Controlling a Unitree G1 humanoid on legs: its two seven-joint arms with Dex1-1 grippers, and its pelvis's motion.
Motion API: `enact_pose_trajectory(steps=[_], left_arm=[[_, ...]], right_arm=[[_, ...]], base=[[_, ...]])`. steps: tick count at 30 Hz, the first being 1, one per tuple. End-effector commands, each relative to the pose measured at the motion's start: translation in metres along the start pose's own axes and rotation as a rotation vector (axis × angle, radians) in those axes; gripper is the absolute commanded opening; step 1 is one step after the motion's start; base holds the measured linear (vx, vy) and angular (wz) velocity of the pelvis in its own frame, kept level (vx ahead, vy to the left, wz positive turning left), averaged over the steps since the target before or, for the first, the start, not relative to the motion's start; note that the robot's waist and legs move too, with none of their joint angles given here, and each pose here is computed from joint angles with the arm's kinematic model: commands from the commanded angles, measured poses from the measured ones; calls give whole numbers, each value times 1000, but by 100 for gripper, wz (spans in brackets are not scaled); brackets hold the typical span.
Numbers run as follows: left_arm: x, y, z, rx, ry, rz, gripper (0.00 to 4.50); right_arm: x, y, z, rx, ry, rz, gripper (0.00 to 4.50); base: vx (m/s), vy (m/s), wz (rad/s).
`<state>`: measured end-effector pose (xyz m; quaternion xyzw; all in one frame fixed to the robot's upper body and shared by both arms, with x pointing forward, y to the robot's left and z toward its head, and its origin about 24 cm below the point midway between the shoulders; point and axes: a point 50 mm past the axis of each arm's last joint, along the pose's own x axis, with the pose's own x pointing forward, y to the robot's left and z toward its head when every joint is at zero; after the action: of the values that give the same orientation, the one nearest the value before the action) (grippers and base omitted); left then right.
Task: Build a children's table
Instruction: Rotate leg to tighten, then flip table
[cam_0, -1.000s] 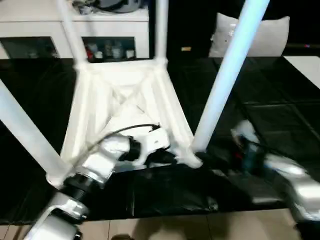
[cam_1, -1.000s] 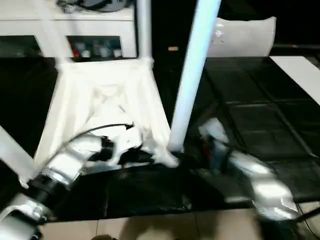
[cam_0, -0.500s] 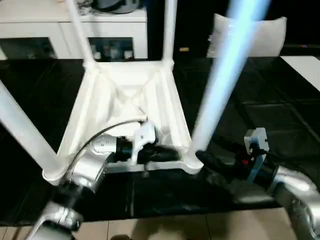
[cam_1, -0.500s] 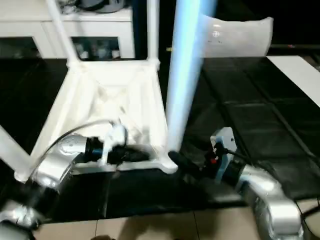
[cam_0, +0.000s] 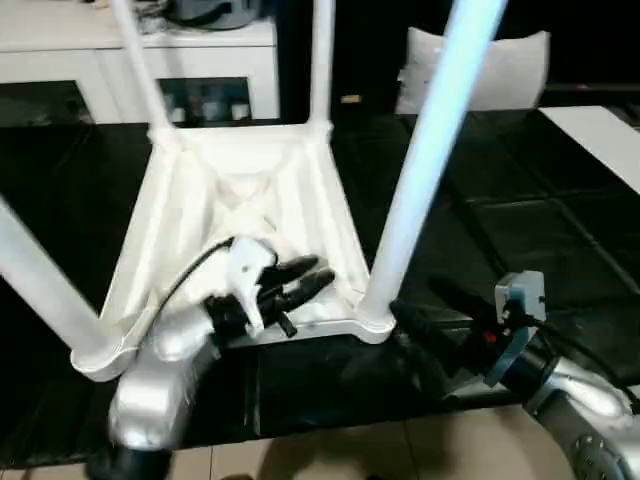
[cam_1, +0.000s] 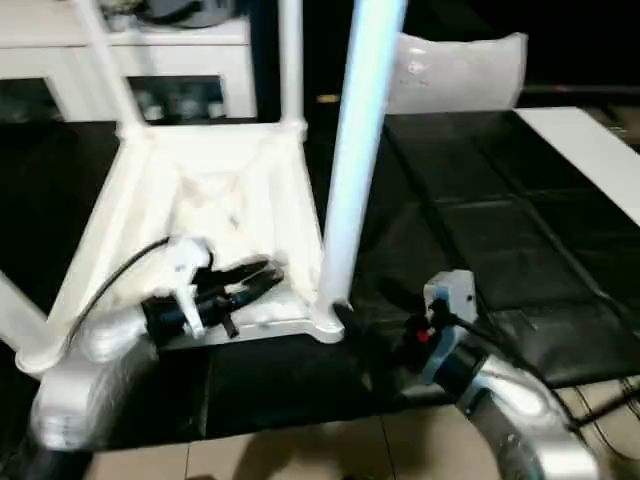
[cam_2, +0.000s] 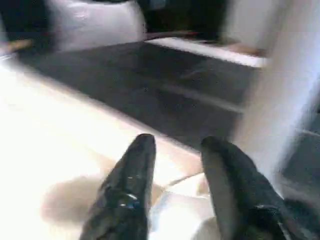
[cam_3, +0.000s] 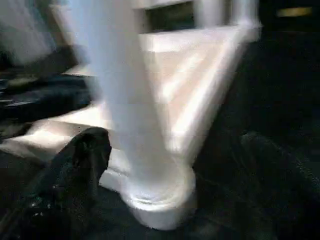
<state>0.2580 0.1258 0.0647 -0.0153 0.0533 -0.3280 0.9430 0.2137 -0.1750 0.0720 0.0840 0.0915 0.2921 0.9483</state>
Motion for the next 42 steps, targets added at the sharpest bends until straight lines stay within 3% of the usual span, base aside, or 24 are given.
enact_pose_trajectory(steps=[1,4,13,26,27,31,32,37,39,42], left_arm=[[-7,9,0,-3,5,160,174],[-8,9,2,-53,-7,210,174],[-9,8,4,-27,19,281,174],[-12,2,1,-12,22,243,174],[-14,2,1,-11,14,232,201],[-18,-1,1,-27,0,205,213],[-20,-3,0,-44,-8,181,240],[-42,-13,-7,-73,-25,40,258],[-49,-15,-9,-90,-29,-5,289],[-60,-14,-13,-89,-42,-31,293]], right_arm=[[2,-4,3,-20,-20,-65,450],[5,-1,4,-9,-27,-51,450],[10,5,4,-42,-7,-37,450],[10,4,5,-83,-2,14,450],[9,6,6,-78,-8,41,450],[6,8,8,-69,-15,93,450],[5,10,9,-72,-9,130,450],[-3,24,14,-64,33,378,450],[-4,28,17,-53,43,438,450],[1,32,22,-51,38,504,450]], base=[[0,0,0],[0,0,0],[0,0,0],[-45,-22,-4],[-42,2,-19],[0,0,0],[-15,58,-6],[-3,47,-6],[0,0,0],[34,-2,0]])
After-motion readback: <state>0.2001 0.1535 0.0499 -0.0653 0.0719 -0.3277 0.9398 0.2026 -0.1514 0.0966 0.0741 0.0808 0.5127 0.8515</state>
